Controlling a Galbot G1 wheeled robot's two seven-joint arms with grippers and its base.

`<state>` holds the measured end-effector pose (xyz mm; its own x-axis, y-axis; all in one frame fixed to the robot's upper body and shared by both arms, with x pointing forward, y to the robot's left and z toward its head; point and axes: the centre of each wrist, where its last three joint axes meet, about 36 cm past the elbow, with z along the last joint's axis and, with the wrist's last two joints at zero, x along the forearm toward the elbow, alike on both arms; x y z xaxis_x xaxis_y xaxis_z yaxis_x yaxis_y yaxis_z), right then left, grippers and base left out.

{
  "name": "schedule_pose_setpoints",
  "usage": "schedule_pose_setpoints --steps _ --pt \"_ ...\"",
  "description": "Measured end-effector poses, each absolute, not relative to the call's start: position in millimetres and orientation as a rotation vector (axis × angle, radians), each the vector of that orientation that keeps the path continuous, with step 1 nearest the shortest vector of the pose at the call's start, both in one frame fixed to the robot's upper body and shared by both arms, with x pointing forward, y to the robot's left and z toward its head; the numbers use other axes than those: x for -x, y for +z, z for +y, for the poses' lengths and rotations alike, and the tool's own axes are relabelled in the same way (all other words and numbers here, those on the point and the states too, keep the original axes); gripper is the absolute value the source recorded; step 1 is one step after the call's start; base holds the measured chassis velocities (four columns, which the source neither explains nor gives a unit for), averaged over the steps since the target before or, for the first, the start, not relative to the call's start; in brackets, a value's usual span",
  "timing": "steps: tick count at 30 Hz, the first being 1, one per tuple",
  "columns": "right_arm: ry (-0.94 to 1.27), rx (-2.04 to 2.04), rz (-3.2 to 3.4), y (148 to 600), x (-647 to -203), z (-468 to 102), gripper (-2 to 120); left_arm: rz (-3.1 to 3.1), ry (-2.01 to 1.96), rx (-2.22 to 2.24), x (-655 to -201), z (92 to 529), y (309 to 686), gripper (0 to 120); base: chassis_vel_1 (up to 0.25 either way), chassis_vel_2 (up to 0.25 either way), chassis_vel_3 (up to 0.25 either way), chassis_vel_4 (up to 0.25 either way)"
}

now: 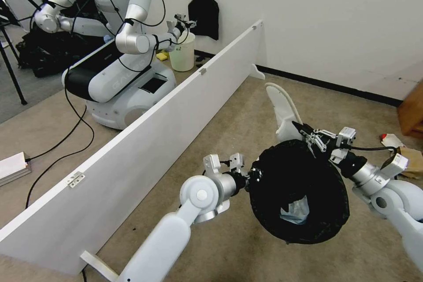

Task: Pick up the trash bin, then pick up the garbage from the floor and place it into the trash bin.

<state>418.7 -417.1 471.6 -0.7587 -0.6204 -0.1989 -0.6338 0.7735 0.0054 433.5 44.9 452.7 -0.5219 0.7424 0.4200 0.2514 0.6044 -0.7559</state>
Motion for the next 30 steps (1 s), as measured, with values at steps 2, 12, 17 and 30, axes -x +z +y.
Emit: schedule_pose_setpoints --steps 2,12,17,30 --pt "0.107 0.972 2.782 471.1 -420.0 -416.3 0 -2.067 0.814 0.783 -431.1 44.2 449.8 1 0.0 0.0 0.0 0.0" --pt "0.117 0.902 2.767 472.5 -429.4 -413.1 0 -2.068 0.8 0.78 -428.6 42.1 445.2 0 0.0 0.0 0.0 0.0" --pt "0.133 0.862 2.755 473.9 -436.3 -407.9 0 -2.067 0.793 0.777 -428.5 41.1 442.3 0 0.0 0.0 0.0 0.0" --pt "0.175 0.81 2.733 467.2 -453.3 -396.1 0 -2.076 0.776 0.769 -430.7 39.2 435.2 0 0.0 0.0 0.0 0.0"
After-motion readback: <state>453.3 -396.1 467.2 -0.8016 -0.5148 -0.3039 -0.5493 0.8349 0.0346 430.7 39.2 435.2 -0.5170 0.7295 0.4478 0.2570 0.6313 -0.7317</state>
